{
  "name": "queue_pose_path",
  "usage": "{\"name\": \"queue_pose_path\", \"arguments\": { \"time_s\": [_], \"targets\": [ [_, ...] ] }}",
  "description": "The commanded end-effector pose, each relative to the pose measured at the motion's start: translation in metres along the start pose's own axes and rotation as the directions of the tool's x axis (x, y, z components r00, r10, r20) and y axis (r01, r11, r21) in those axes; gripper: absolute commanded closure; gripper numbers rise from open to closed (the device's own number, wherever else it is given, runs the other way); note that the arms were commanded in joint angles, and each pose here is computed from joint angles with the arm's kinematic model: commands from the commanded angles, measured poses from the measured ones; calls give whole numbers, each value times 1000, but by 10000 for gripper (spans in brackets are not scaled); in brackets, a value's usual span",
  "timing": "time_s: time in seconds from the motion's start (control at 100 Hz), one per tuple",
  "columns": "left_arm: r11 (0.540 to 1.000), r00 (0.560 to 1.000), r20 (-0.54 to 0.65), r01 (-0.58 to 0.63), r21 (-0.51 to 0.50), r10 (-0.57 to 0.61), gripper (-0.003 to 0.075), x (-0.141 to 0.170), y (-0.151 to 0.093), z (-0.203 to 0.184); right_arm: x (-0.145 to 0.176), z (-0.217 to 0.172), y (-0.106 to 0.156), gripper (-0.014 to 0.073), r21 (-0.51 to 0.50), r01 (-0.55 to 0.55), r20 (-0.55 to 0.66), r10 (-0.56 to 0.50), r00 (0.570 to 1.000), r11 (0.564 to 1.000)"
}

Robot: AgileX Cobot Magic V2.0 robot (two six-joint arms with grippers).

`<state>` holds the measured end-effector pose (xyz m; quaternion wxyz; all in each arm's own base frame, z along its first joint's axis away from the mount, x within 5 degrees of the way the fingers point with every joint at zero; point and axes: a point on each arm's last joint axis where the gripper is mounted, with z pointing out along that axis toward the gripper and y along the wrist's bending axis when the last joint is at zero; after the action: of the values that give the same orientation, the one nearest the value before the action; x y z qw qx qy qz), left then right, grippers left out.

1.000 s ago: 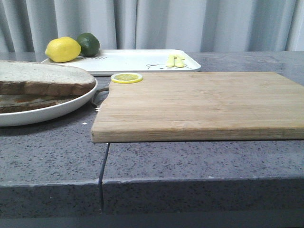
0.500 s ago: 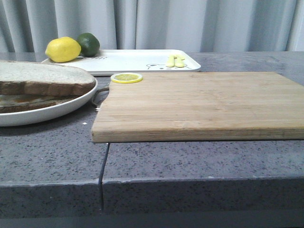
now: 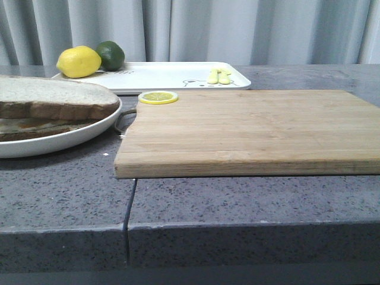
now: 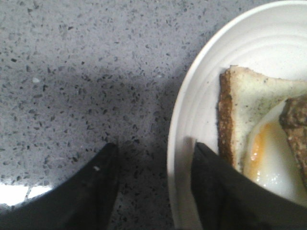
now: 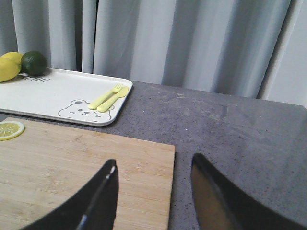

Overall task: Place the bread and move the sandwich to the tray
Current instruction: 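Lower the left gripper to the rim of the white plate, then grip the plate rim with the left gripper and lift it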

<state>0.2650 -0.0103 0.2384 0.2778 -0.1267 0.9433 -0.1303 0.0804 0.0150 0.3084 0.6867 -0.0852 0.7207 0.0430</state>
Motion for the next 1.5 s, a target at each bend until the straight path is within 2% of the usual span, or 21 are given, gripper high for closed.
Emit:
{"name": "queue_pose_path", "arguments": {
  "time_s": [0.0,0.29,0.49,0.67,1.0,1.24,1.36,1.49],
  "targets": [
    [1000,998,53,18,22,-19,501,-7,-5,-8,-15,-1,-3,229,25,6,98,-8,995,1000],
    [998,997,50,53,45,-55,739,-7,-7,-9,-15,-1,-3,229,25,6,98,-8,995,1000],
    [997,997,47,63,53,-65,739,-7,-8,-9,-15,-1,-3,229,25,6,98,-8,995,1000],
    [980,983,33,175,92,-178,739,-9,-3,-13,-15,-1,-3,229,25,6,98,-8,995,1000],
    [946,942,138,285,155,-306,739,-17,13,-61,-15,-1,-3,229,25,6,98,-8,995,1000],
    [920,921,193,280,275,-338,739,-37,-1,-94,-15,-1,-3,229,25,6,98,-8,995,1000],
    [889,907,228,251,383,-354,739,-51,-13,-106,-15,-1,-3,229,25,6,98,-8,995,1000],
    [861,897,236,241,447,-373,739,-67,-20,-109,-15,-1,-3,229,25,6,98,-8,995,1000]
  ]
}}
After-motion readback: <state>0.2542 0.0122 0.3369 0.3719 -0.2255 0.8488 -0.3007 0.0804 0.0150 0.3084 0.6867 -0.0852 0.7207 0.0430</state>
